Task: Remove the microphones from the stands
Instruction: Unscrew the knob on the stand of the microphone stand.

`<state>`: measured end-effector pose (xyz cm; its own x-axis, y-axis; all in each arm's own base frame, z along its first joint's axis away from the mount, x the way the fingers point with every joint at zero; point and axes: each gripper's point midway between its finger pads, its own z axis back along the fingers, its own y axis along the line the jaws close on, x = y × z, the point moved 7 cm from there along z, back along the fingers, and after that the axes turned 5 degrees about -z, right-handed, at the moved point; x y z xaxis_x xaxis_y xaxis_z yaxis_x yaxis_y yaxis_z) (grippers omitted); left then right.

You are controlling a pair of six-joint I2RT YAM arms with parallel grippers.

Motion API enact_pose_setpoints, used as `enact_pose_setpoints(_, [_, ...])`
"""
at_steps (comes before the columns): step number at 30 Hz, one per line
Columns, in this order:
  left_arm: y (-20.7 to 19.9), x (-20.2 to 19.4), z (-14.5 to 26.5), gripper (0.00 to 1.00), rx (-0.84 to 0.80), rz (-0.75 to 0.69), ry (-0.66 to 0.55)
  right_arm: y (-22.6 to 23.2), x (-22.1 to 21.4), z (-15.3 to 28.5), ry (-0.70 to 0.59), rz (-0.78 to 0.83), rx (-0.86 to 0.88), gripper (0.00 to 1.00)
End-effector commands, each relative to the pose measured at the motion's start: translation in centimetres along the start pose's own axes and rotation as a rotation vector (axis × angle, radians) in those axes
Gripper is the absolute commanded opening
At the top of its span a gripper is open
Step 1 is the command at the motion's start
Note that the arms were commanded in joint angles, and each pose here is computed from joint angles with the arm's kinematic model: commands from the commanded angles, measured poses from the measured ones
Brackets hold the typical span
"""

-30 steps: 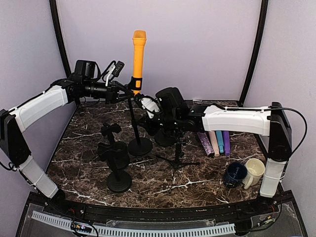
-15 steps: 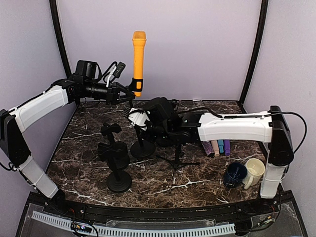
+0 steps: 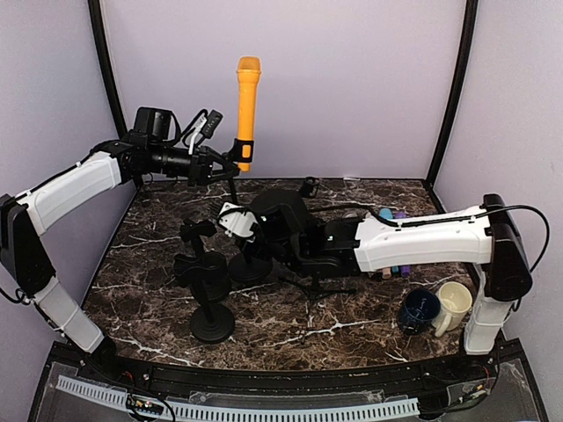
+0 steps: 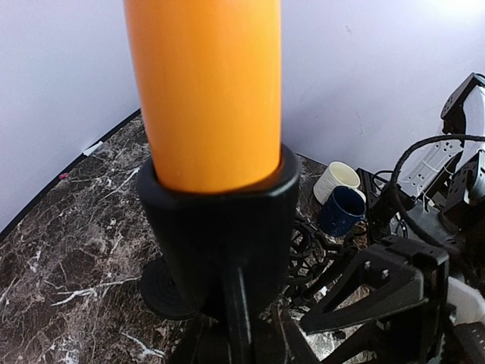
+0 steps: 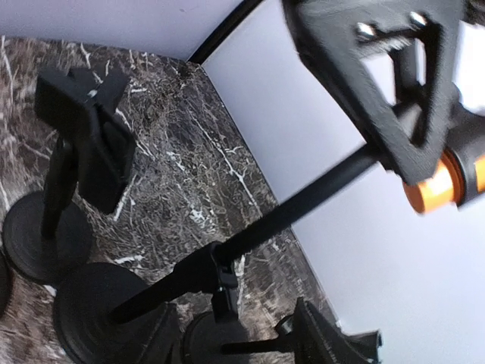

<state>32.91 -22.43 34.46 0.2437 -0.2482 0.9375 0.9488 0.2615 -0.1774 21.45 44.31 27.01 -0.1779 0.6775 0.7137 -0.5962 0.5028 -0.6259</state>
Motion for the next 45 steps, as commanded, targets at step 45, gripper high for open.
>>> enact_pose_setpoints(45, [-4.0,8.7,5.6,0.00,0.146,-0.254,-0.243,-7.4,0.7,-1.8,0.041,-1.681,0.434,0.60])
